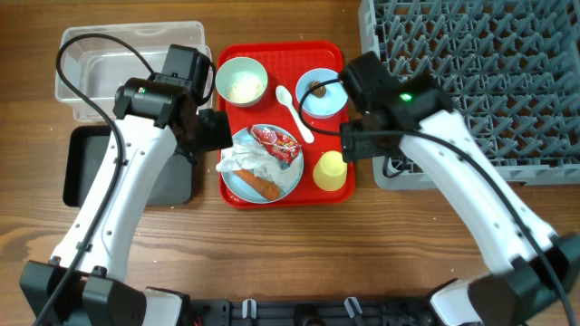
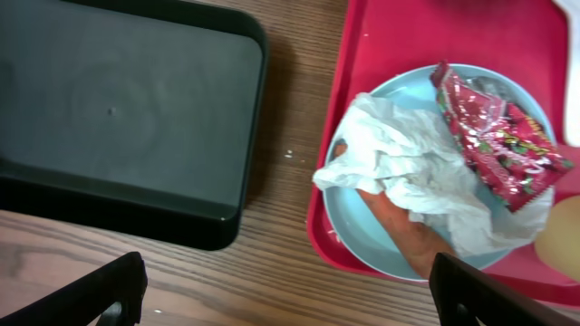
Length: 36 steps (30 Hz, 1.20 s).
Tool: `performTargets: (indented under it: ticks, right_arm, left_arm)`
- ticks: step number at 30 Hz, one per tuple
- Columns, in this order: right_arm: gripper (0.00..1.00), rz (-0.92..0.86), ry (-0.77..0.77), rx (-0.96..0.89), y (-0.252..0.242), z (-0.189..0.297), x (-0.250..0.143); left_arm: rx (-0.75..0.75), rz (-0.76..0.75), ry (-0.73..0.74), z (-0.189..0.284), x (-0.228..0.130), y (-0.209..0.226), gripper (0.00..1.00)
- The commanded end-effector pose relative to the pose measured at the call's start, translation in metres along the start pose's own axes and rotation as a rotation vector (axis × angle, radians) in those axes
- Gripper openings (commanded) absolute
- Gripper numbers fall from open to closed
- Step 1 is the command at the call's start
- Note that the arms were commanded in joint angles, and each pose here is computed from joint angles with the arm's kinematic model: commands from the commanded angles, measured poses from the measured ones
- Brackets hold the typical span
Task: Sort waste into correct bins and load items into the dishwasher rack
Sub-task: 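Lower left gripper to tissue on plate, right gripper to yellow cup, then grasp tissue and wrapper with left gripper, yellow cup with right gripper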
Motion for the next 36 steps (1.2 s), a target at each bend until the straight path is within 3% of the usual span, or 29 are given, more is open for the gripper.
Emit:
performTargets:
  ticks: [1, 6, 12, 21, 36]
  right_arm:
    - [1.00, -0.011, -0.057, 0.093, 0.010, 0.005, 0.011]
    - [1.00, 0.171, -0.097, 0.482, 0.051, 0.021, 0.022]
    - [0.98, 0.140, -0.079, 0.446, 0.051, 0.007, 0.020]
    - [0.95, 0.084, -0.010, 0.414, 0.052, -0.020, 0.009]
    - [0.95, 0.069, -0.010, 0.416, 0.058, -0.028, 0.013]
  left_arm:
    - [0.020, 0.016, -0.011, 0.001, 0.004, 0.002, 1.00]
    - [-0.380, -0.240, -0.042, 0.007, 0.009, -0.035, 1.00]
    - [-0.187, -0.069, -0.048, -0.008, 0.020, -0.022, 1.00]
    - [-0.170, -0.058, 0.033, -0.036, 0.024, -0.027, 1.00]
    - [-0.175, -0.059, 0.016, -0.039, 0.029, -0.029, 1.00]
Point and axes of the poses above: each gripper's point midway between its finger pads, its own z axis back along the fingers, its own y axis along the line the jaws close on, x = y × z, the point moved 8 cm from there along z, back along the fingers, and after that the axes turned 10 degrees about -z, right-handed, at the moved point
